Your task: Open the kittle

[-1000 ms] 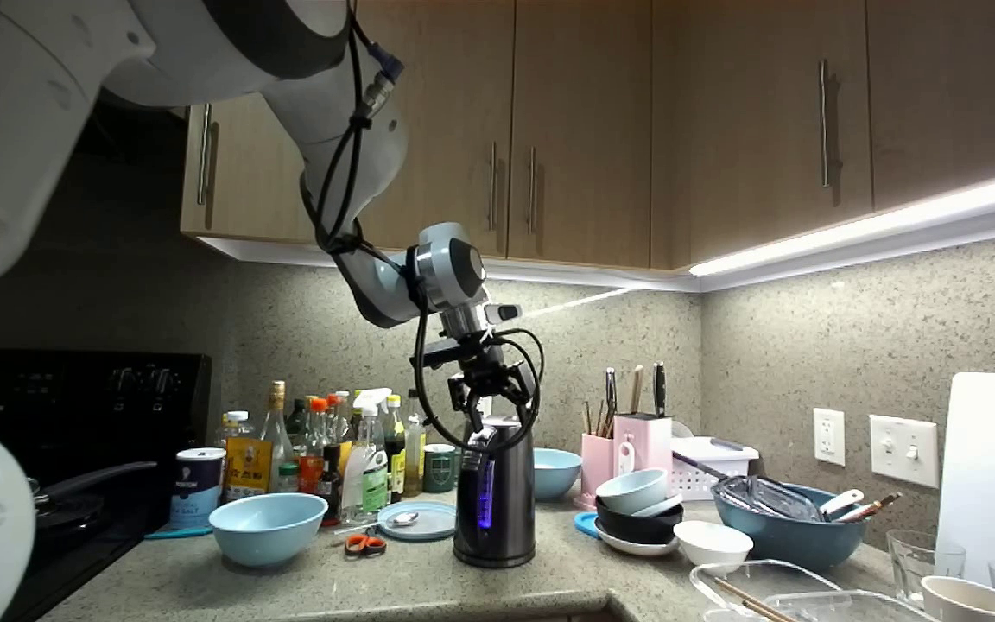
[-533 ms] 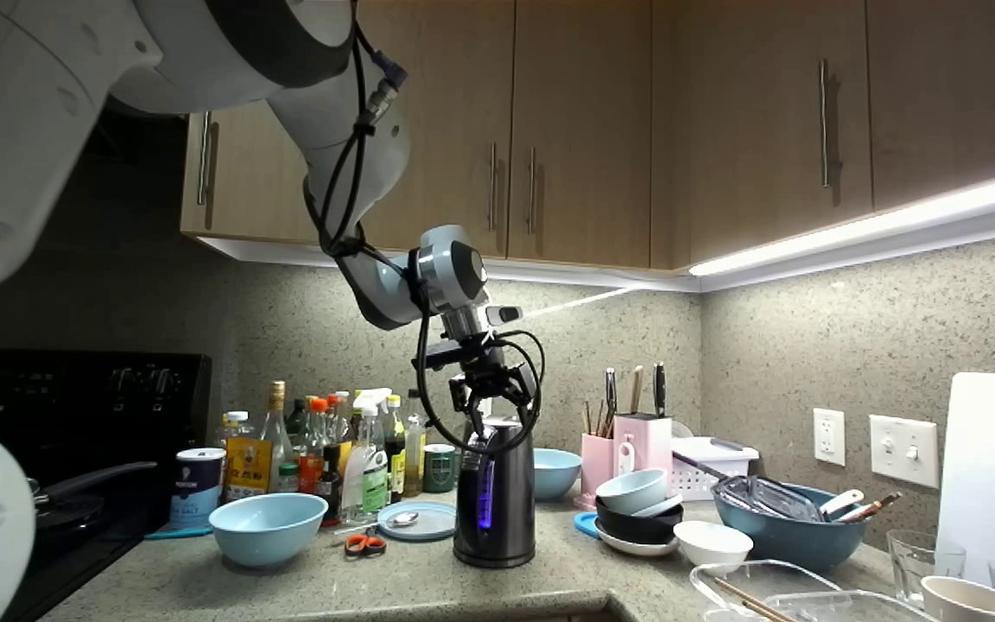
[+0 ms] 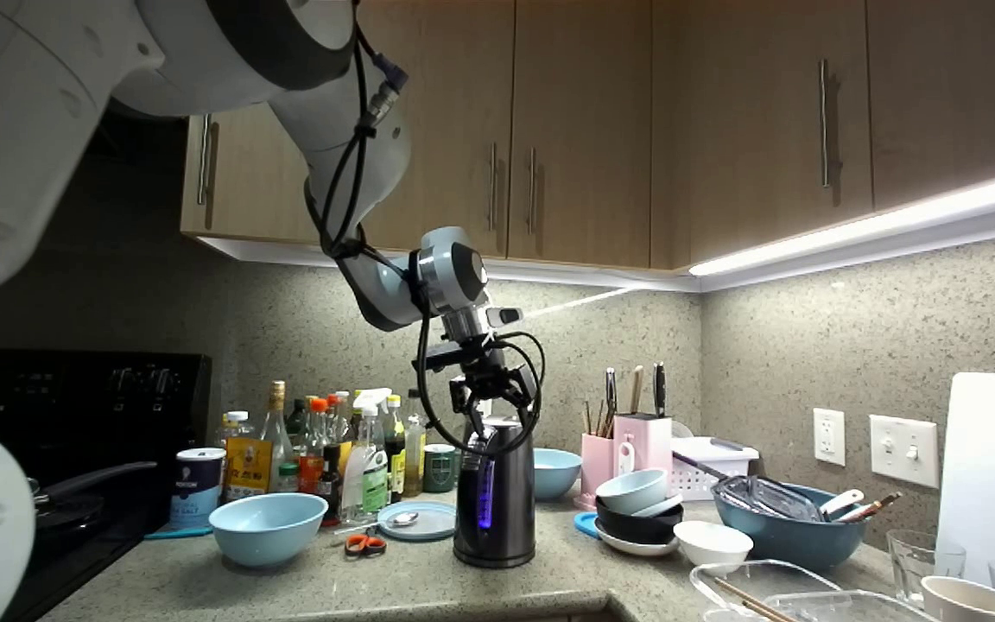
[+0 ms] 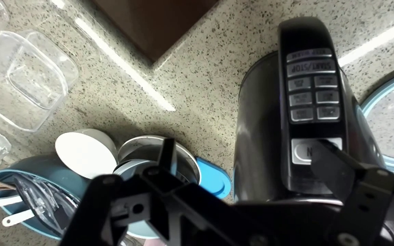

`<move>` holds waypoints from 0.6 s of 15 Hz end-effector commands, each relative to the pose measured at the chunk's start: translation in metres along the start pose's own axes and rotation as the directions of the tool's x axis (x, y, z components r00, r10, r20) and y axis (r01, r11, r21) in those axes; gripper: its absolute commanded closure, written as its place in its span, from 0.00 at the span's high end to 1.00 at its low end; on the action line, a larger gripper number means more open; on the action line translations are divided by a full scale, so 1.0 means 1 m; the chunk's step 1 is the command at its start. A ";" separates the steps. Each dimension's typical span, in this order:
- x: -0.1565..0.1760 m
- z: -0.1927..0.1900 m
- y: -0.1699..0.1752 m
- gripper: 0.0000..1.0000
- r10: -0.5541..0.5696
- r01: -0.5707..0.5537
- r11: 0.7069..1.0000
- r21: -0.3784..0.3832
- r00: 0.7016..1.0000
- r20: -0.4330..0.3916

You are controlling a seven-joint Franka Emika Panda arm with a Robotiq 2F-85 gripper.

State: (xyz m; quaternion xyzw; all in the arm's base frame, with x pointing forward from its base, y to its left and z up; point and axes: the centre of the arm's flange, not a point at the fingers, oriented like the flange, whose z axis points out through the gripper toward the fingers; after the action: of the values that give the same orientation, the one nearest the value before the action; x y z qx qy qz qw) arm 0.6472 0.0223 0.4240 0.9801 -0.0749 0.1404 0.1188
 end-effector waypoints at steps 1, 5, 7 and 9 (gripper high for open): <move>0.002 0.018 -0.002 1.00 0.008 -0.008 1.000 -0.004 1.000 0.025; 0.003 0.026 -0.003 1.00 0.008 -0.008 1.000 -0.006 0.999 0.035; 0.004 0.028 -0.003 1.00 0.011 -0.011 1.000 -0.003 0.999 0.037; 0.005 0.030 -0.003 1.00 0.015 -0.015 1.000 -0.002 0.999 0.040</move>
State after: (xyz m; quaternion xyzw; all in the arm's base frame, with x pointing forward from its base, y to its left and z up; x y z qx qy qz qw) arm 0.6549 0.0219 0.4026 0.9818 -0.0748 0.1266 0.1202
